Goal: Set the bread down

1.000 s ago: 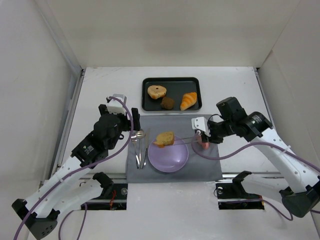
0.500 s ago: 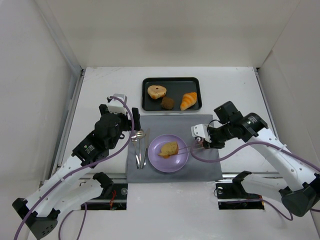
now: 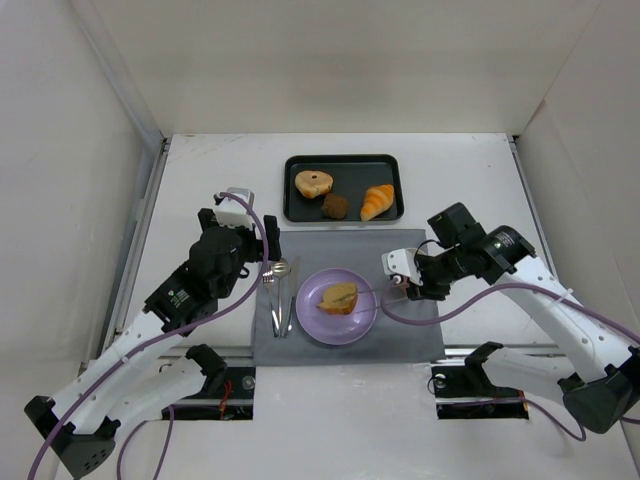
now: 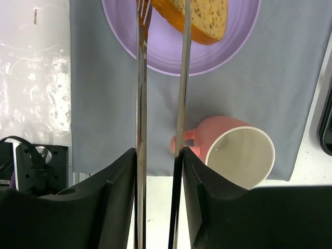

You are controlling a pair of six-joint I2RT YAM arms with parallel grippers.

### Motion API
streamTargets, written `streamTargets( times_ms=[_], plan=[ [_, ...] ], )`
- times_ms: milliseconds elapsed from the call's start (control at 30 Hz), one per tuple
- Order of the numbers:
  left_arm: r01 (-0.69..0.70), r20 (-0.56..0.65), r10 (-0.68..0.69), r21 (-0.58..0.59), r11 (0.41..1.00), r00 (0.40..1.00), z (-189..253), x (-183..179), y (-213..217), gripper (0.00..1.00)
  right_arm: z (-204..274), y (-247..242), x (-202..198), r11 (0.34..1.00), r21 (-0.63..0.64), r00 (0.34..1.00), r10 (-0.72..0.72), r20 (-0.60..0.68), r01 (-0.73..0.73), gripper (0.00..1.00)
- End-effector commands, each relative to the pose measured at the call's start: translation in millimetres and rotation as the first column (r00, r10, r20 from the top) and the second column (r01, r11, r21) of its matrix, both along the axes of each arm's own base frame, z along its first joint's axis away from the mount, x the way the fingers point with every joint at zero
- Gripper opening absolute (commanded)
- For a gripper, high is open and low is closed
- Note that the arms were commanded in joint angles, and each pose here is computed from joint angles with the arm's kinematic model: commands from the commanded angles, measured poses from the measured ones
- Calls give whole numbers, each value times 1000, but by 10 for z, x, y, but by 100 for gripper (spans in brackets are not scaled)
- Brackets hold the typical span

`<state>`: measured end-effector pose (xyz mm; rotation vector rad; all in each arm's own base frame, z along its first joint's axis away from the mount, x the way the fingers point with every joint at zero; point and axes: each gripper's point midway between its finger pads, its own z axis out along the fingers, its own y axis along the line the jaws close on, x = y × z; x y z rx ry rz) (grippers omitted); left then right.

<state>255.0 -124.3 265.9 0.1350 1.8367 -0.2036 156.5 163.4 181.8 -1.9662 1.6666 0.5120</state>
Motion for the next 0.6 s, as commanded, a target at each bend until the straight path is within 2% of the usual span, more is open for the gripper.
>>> streamTargets(
  times_ms=[0,233,467,567],
  plan=[
    [-18,40,19,-34,999,999,168,20,20,100,38,36,-3,999,21,1000,23,20,-24,44],
    [-18,40,19,-34,999,999,168,20,20,100,26,13,-11,1000,9,1000,20,16,-20,48],
    [-27,41,28,-32,999,999,170,24,36,100,34,-5,-41,1000,8,1000,13,9,-13,48],
    [-27,41,28,-32,999,999,170,24,36,100,189,69,110,996,74,995,-56,83,50,47]
  ],
)
